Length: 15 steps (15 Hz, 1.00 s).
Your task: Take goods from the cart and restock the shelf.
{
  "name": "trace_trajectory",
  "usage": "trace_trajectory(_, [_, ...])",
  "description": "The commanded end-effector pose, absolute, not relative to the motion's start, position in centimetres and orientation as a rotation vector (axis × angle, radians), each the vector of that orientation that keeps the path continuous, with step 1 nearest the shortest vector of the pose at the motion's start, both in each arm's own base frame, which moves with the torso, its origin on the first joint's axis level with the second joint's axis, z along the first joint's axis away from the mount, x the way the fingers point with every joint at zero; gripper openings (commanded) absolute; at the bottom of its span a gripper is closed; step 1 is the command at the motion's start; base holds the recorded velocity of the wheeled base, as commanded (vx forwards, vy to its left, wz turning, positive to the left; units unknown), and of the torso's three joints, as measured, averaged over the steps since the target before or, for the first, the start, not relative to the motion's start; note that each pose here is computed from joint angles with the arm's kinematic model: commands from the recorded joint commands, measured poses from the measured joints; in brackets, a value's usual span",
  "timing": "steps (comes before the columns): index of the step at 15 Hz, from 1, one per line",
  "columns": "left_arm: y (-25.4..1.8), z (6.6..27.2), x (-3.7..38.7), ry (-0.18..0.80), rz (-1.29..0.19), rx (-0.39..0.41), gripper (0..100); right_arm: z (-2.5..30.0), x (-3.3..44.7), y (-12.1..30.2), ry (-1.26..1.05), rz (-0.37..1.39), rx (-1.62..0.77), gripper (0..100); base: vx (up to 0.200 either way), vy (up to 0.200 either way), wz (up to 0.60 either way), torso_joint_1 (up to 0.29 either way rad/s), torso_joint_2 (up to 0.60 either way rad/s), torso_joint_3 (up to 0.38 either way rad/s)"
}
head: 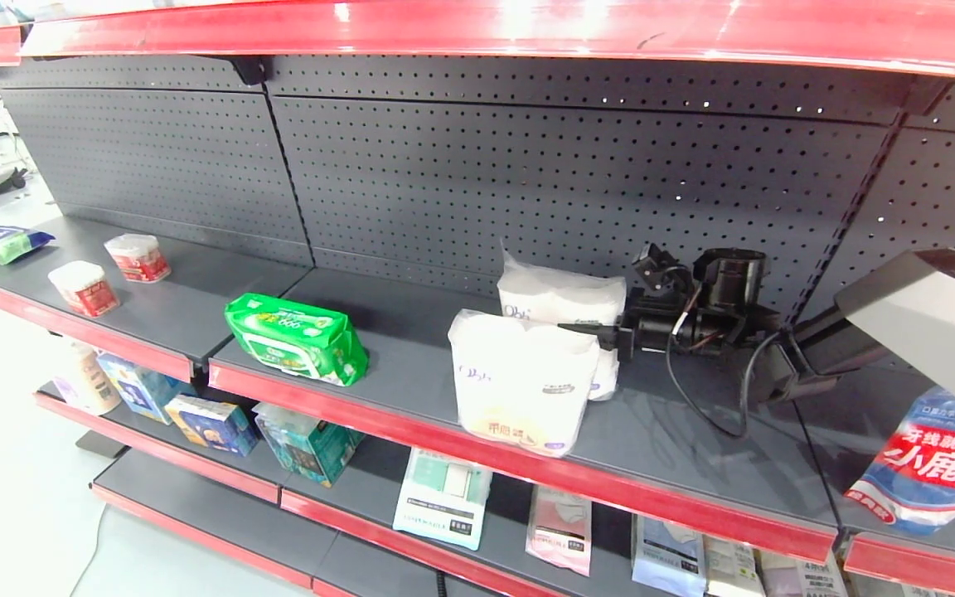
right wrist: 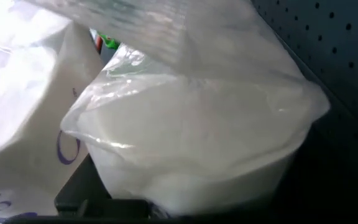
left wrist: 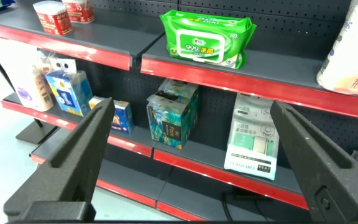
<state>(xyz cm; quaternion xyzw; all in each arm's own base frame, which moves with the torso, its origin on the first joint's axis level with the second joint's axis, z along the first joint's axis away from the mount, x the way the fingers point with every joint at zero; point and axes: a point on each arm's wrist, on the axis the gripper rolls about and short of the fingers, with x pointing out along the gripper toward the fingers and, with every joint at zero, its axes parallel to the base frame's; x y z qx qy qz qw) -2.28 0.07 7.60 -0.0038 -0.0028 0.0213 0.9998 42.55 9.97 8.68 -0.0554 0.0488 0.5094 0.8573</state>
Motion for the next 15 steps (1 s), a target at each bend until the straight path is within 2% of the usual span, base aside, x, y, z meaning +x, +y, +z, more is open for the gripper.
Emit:
trace_trajectory(1, [0.1,7.6,-2.3,-0.006,0.044,-0.008,100,8.7,42.6,10.6,0.104,1.074,-0.113,0,0.0,0.0,0.0,0.0,0.0,0.0])
trace_trajectory(7, [0.1,7.6,-2.3,-0.006,0.043,-0.008,100,8.4,43.1,12.1,0.1,1.064,-0.115,0,0.0,0.0,0.0,0.0,0.0,0.0])
trace_trajectory(15, [0.1,7.6,-2.3,-0.006,0.043,-0.008,100,8.3,43.0,9.9,0.084,1.181,-0.099,0,0.0,0.0,0.0,0.0,0.0,0.0])
